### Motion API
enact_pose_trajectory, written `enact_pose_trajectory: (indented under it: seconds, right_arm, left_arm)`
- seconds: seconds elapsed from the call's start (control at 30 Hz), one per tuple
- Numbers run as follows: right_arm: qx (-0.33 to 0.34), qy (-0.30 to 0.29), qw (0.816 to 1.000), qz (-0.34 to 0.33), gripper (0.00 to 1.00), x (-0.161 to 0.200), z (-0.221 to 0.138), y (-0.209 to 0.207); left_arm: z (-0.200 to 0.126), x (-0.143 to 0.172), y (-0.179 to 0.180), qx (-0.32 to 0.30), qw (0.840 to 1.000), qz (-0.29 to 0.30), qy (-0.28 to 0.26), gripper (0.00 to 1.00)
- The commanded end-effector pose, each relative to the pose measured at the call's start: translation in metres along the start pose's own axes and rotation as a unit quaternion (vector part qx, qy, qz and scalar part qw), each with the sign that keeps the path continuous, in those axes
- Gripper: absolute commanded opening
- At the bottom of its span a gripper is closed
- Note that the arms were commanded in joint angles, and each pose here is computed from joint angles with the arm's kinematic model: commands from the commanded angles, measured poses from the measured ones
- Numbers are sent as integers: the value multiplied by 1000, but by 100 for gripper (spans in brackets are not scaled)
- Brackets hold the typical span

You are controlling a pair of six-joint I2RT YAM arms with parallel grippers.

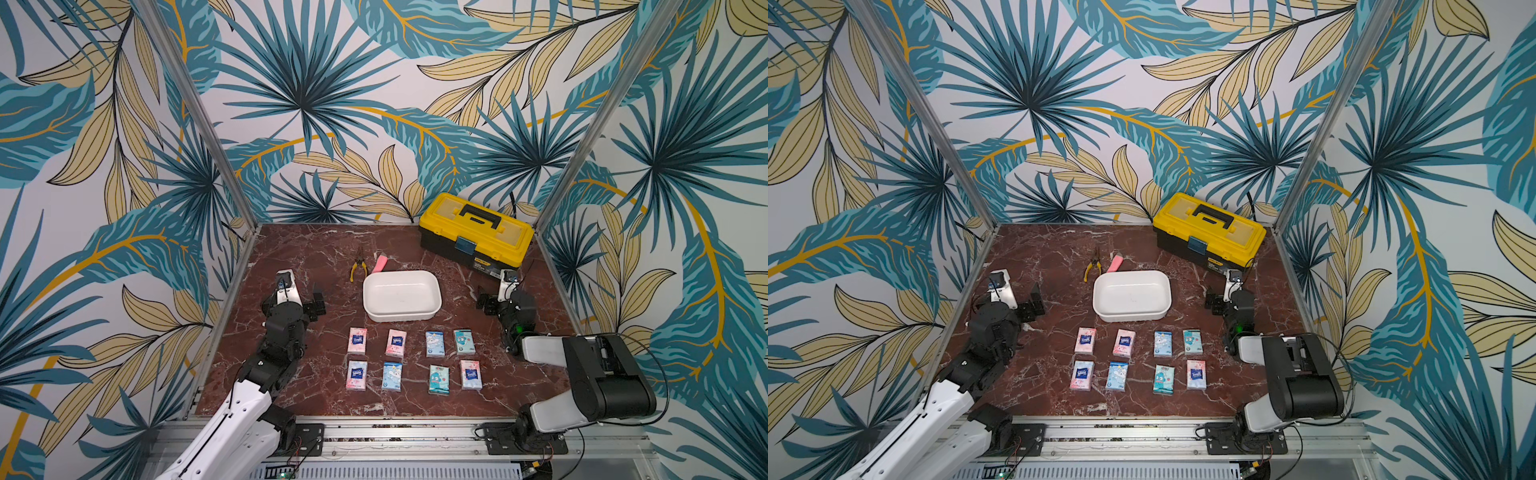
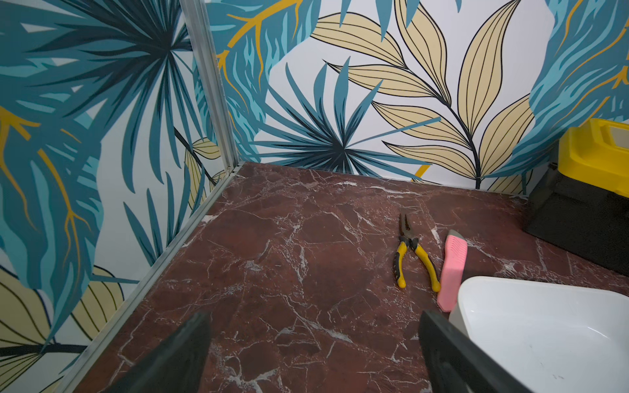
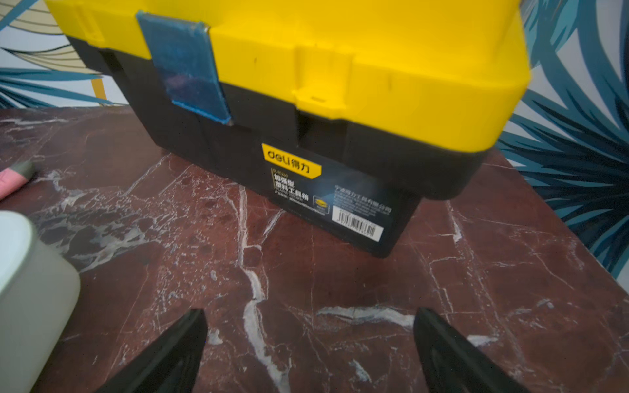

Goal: Take the pocket tissues out of the storage box
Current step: Reset both arms

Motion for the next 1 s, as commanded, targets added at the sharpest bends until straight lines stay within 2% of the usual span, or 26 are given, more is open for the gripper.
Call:
enact_pose_trajectory:
  seconds: [0.0,0.23,0.4,0.63,0.83,0.97]
  right_arm:
    - [-15,-1,1000,12,99,-4,1,2]
    - [-15,-2,1000,12,99,-4,1,2]
    - [-15,-2,1000,12,99,-4,1,2]
    - [-15,-2,1000,12,99,-4,1,2]
    - [-15,-2,1000,12,99,-4,1,2]
    - [-14,-1,1000,12,99,-4,1,2]
  left_arm:
    - [9,17,8,-26,1000,14,0,100]
    - [41,35,18,-62,997,29,-21,100]
    - [68,49,20,-41,998,39,-29,100]
    - [88,69,21,-1,998,42,-48,100]
    - [100,88,19,21,998,38,-35,100]
    - [119,97,19,20,999,36,-20,100]
Point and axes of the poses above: each gripper's point midway between its finger pads, its own z axis out along the fingers, its own y axis along the line the jaws close on, x = y × z, the point moved 5 cm from there along -z, back along the fingers, and after that the axes turned 9 degrees about z, right-handed, at the moved point
